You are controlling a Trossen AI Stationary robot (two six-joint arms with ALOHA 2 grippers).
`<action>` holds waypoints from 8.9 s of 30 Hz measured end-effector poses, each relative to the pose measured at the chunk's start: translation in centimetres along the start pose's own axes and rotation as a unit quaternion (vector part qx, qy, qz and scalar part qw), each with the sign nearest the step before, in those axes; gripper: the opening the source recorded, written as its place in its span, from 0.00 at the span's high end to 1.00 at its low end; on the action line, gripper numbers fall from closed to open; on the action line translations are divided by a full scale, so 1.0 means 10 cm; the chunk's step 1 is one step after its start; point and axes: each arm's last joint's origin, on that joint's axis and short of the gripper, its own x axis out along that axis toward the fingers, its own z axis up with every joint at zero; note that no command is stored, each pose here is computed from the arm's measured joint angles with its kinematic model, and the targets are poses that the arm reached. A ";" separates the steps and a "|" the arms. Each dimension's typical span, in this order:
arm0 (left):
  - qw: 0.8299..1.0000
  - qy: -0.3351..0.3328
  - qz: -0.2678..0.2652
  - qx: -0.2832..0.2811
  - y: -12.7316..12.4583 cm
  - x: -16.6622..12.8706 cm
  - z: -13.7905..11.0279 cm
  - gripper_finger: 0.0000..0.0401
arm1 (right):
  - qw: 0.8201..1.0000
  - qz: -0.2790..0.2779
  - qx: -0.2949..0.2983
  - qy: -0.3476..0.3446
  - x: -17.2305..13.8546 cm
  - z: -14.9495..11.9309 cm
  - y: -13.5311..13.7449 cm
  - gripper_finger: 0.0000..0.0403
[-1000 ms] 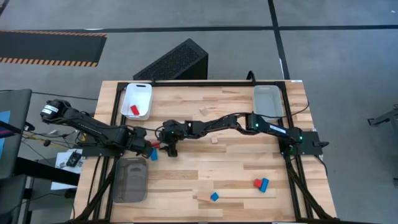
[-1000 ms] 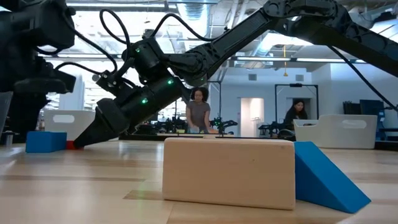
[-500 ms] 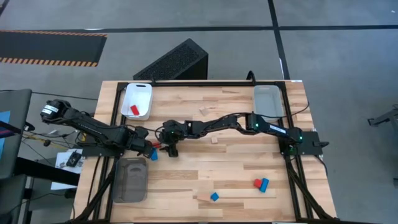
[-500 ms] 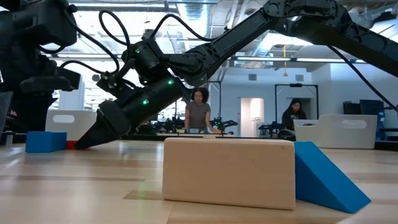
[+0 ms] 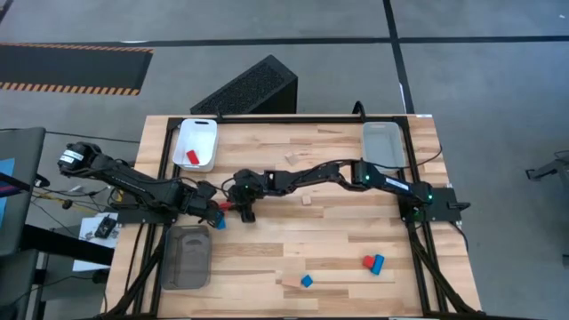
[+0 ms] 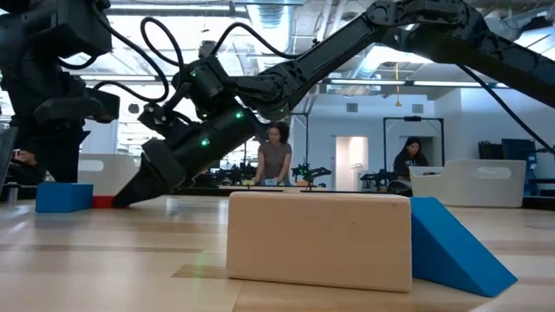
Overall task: Sort & place blocks by color
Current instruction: Put the top red block into the white bin, then put the red block into the white bin
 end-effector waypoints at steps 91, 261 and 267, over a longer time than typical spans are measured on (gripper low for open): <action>0.964 -0.169 0.055 0.197 -0.20 -0.33 0.24 0.77 | 0.999 -0.020 -0.015 0.026 -0.79 0.64 -0.23 0.58; 0.730 -0.483 -0.318 0.364 -0.75 -0.19 -0.04 0.62 | 0.839 -0.195 0.338 0.379 -2.80 -0.61 2.64 0.57; 0.725 -0.489 -0.326 0.358 -0.84 -0.16 -0.04 0.61 | 0.805 -0.147 0.349 0.456 -2.90 -0.59 2.75 0.41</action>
